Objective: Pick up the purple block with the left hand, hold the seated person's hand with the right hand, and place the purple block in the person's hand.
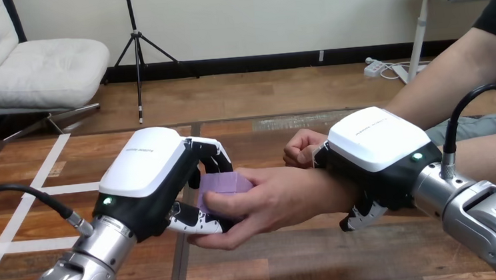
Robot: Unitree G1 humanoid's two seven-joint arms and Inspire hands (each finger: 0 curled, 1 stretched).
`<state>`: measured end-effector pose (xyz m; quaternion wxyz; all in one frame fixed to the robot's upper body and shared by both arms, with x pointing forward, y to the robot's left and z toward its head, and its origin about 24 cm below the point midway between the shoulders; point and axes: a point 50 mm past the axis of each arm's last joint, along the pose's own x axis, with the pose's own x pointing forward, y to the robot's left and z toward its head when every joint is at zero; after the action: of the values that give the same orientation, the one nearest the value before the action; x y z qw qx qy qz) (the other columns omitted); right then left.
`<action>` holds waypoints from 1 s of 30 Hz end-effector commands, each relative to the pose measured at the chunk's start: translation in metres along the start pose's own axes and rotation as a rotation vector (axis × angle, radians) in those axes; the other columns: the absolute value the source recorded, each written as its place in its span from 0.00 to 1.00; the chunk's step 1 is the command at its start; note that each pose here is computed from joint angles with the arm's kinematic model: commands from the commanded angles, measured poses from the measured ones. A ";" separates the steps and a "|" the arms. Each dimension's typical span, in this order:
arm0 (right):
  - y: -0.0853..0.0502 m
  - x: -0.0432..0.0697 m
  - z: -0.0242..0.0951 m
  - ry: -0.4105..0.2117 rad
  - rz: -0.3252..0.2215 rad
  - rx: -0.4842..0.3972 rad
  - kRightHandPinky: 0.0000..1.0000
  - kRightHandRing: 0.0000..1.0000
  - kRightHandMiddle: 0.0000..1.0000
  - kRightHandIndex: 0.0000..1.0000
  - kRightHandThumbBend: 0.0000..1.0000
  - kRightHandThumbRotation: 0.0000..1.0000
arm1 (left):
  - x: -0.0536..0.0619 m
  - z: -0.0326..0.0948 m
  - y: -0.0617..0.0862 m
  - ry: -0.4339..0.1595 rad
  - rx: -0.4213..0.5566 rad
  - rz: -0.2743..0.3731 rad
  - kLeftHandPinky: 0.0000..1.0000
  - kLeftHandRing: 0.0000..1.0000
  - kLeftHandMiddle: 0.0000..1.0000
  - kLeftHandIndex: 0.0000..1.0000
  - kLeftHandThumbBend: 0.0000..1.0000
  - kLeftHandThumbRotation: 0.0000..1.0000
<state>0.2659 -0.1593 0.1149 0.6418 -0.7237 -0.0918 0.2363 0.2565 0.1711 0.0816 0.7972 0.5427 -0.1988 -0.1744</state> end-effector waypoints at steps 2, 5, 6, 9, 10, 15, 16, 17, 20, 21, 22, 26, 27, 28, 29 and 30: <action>-0.016 0.005 0.008 -0.032 -0.070 -0.017 0.40 0.49 0.55 0.59 0.77 0.00 | 0.009 0.011 0.018 -0.066 0.017 0.082 0.36 0.42 0.46 0.47 0.63 0.00; -0.016 0.005 0.008 -0.029 -0.068 -0.019 0.42 0.51 0.57 0.60 0.77 0.00 | 0.009 0.010 0.018 -0.067 0.026 0.081 0.36 0.42 0.46 0.47 0.64 0.00; -0.016 0.005 0.008 -0.029 -0.066 -0.019 0.43 0.52 0.58 0.61 0.78 0.00 | 0.009 0.010 0.018 -0.067 0.029 0.080 0.36 0.42 0.46 0.47 0.64 0.00; -0.015 0.005 0.008 -0.026 -0.053 -0.035 0.47 0.55 0.61 0.63 0.77 0.01 | 0.010 0.010 0.018 -0.065 0.042 0.075 0.36 0.42 0.46 0.47 0.64 0.00; -0.015 0.005 0.007 -0.025 -0.050 -0.040 0.50 0.58 0.63 0.64 0.77 0.01 | 0.010 0.009 0.018 -0.064 0.045 0.074 0.36 0.42 0.47 0.48 0.65 0.00; -0.015 0.005 0.007 -0.016 -0.048 -0.064 0.57 0.64 0.68 0.67 0.78 0.03 | 0.010 0.008 0.019 -0.037 0.133 0.008 0.39 0.48 0.53 0.54 0.67 0.00; -0.015 0.005 0.007 -0.015 -0.049 -0.067 0.58 0.65 0.69 0.68 0.79 0.04 | 0.010 0.008 0.019 -0.033 0.141 0.000 0.41 0.50 0.55 0.56 0.68 0.00; -0.015 0.005 0.007 -0.014 -0.051 -0.073 0.59 0.66 0.70 0.68 0.79 0.04 | 0.009 0.007 0.019 -0.029 0.149 -0.012 0.42 0.52 0.57 0.58 0.69 0.00; -0.014 0.004 0.006 -0.016 -0.055 -0.086 0.63 0.70 0.73 0.70 0.80 0.06 | 0.009 0.006 0.019 -0.019 0.163 -0.037 0.50 0.62 0.67 0.67 0.73 0.02; -0.014 0.004 0.006 -0.017 -0.058 -0.090 0.63 0.70 0.73 0.71 0.81 0.07 | 0.009 0.006 0.018 -0.015 0.167 -0.045 0.53 0.65 0.70 0.70 0.74 0.03; -0.014 0.004 0.006 -0.018 -0.059 -0.094 0.64 0.71 0.74 0.71 0.81 0.07 | 0.009 0.006 0.018 -0.012 0.170 -0.051 0.55 0.67 0.73 0.72 0.75 0.05; -0.013 0.004 0.005 -0.019 -0.064 -0.095 0.66 0.73 0.76 0.74 0.81 0.09 | 0.009 0.004 0.017 -0.014 0.182 -0.075 0.65 0.75 0.81 0.80 0.77 0.11; -0.013 0.004 0.005 -0.019 -0.066 -0.094 0.68 0.74 0.77 0.75 0.81 0.09 | 0.009 0.004 0.017 -0.015 0.186 -0.079 0.70 0.79 0.85 0.84 0.77 0.15; -0.013 0.004 0.005 -0.020 -0.067 -0.093 0.68 0.75 0.77 0.76 0.81 0.09 | 0.008 0.003 0.017 -0.016 0.189 -0.082 0.72 0.81 0.86 0.85 0.78 0.17; -0.013 0.003 0.005 -0.022 -0.075 -0.089 0.69 0.75 0.77 0.76 0.81 0.09 | 0.008 0.003 0.017 -0.019 0.191 -0.082 0.74 0.82 0.87 0.86 0.78 0.18; -0.013 0.003 0.005 -0.024 -0.080 -0.087 0.69 0.75 0.78 0.76 0.82 0.09 | 0.008 0.002 0.016 -0.021 0.191 -0.082 0.76 0.84 0.88 0.87 0.78 0.20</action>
<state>0.2639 -0.1542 0.1115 0.6168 -0.7421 -0.1008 0.2421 0.2565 0.1697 0.0816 0.7542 0.6007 -0.1704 -0.2031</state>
